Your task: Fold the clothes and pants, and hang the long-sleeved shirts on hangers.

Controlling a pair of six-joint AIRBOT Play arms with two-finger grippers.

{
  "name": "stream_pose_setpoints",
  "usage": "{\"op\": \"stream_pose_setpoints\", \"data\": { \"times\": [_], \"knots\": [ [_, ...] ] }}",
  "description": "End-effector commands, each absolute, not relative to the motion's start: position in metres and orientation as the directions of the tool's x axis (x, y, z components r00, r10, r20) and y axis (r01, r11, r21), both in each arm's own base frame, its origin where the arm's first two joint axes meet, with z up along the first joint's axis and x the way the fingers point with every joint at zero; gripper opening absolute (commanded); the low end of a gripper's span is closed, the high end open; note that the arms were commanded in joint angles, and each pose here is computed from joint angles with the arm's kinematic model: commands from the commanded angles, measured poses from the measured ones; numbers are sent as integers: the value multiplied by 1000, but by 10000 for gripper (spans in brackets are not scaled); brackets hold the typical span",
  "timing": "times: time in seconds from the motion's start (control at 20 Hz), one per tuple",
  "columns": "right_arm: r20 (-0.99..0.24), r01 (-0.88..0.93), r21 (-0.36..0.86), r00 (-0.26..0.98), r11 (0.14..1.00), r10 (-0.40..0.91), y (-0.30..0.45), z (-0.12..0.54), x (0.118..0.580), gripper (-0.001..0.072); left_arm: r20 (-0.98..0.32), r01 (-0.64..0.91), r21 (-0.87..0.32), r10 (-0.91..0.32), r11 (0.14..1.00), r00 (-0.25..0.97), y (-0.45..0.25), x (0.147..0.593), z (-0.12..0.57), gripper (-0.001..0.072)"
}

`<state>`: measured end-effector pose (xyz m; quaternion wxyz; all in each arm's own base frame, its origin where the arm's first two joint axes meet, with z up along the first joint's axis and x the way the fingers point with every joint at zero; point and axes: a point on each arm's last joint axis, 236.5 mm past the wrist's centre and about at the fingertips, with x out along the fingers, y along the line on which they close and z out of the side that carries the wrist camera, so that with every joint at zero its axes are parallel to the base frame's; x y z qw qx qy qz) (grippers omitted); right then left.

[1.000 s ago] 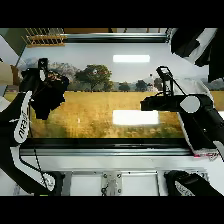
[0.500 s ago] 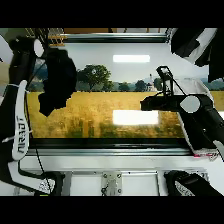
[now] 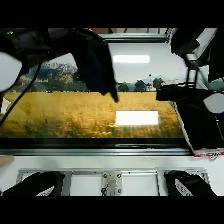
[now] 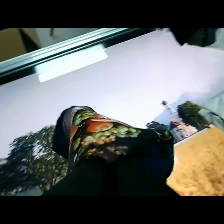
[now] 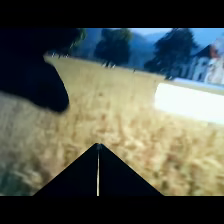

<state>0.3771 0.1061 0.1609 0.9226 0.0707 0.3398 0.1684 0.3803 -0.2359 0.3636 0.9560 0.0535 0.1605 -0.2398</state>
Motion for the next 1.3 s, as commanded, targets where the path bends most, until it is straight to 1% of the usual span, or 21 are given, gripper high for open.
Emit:
{"op": "stream_pose_setpoints", "data": {
  "times": [0.0,0.05,0.15,0.25,0.3,0.35,0.4,0.55,0.65,0.75,0.85,0.95,1.1,1.25],
  "knots": [
    [-454,-164,209,857,964,244,56,220,380,12,-332,499,-45,-484,865,809,-244,353,348,6],
    [-441,-148,206,869,967,227,48,226,377,12,-388,450,-83,-445,889,807,-232,362,321,6],
    [-427,-133,203,879,970,210,41,232,374,12,-520,341,-102,-342,935,783,-201,383,252,6],
    [-429,-135,205,878,969,213,43,231,374,12,-659,253,-174,-303,952,688,-181,392,176,6],
    [-433,-136,209,875,968,216,43,230,375,12,-721,199,-207,-287,958,631,-171,394,140,101],
    [-441,-137,212,870,968,219,44,227,375,12,-764,147,-227,-270,963,586,-159,396,112,490],
    [-455,-138,214,862,967,224,45,223,374,12,-798,82,-264,-265,961,541,-147,398,89,720],
    [-503,-143,219,831,965,238,48,211,369,12,-865,-118,-347,-269,930,424,-102,388,39,720],
    [-528,-147,223,813,964,246,50,205,365,12,-904,-230,-349,-262,908,340,-74,366,1,720],
    [-545,-148,225,800,963,250,51,199,364,12,-936,-328,-322,-245,888,254,-51,339,-38,720],
    [-563,-149,233,785,961,258,53,194,363,12,-945,-387,-316,-251,866,211,-39,319,-65,720],
    [-578,-154,257,767,954,280,58,188,362,12,-927,-412,-372,-307,832,215,-43,311,-77,720],
    [-605,-161,295,732,942,314,65,178,360,12,-918,-489,-393,-297,779,264,-26,313,-90,720],
    [-626,-162,318,704,934,335,70,169,359,12,-889,-570,-458,-344,683,302,-19,322,-96,720]
  ]
}}
